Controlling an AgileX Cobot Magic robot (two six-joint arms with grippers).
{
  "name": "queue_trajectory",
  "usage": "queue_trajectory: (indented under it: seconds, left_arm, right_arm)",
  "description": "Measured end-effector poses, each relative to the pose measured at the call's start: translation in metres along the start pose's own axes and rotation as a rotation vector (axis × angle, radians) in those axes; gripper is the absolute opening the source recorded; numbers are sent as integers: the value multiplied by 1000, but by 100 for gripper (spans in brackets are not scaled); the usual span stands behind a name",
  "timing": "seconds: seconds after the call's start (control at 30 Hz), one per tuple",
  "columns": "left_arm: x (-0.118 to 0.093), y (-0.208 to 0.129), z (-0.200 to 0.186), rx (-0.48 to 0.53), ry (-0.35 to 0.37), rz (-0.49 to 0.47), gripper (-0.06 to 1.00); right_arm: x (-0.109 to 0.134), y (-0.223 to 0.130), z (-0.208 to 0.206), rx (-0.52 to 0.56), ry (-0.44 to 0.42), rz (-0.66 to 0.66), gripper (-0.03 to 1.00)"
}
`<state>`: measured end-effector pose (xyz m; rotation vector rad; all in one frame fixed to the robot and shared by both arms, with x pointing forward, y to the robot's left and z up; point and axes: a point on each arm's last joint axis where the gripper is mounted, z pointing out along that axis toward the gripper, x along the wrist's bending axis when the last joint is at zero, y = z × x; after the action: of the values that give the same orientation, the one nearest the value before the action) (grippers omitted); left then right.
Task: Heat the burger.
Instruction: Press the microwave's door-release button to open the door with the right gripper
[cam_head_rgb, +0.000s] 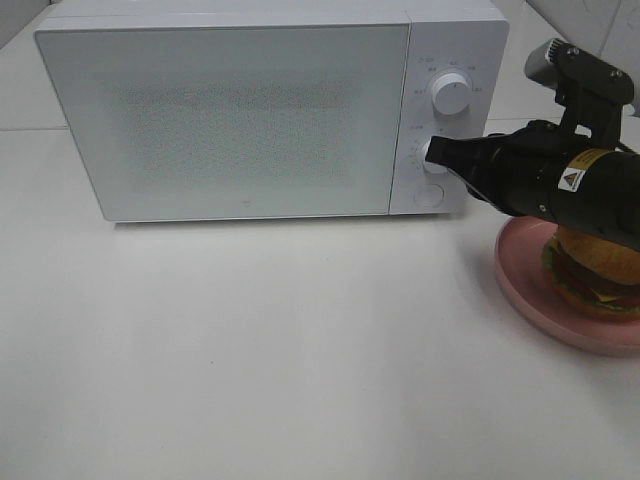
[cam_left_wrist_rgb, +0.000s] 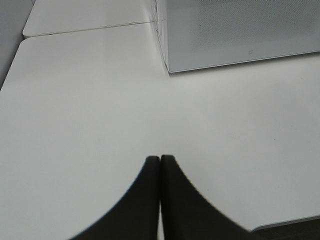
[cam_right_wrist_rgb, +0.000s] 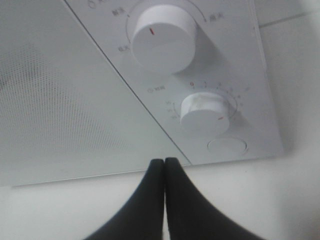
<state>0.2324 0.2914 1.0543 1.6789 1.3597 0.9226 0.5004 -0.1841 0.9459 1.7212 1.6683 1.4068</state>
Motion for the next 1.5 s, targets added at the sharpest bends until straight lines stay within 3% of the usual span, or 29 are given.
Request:
queue_trajectory:
  seconds: [0.03,0.2,0.33,0.57,0.87,1.5]
  left_arm:
    - [0,0,0,0,0,0,0]
    - [0,0,0,0,0,0,0]
    - [0,0,0,0,0,0,0]
    - [0,0,0,0,0,0,0]
    - [0,0,0,0,0,0,0]
    - [0,0,0,0,0,0,0]
  right_arm:
    - [1,-3,2,14,14,93,1]
    - [6,-5,6,10,91,261,1]
    - [8,-10,14,5,171,492,1]
    - [1,-27,31,28,184,715,1]
    - [-18,-43,46,-14,67,859,1]
    - [-31,-43,86,-111,-14,942,1]
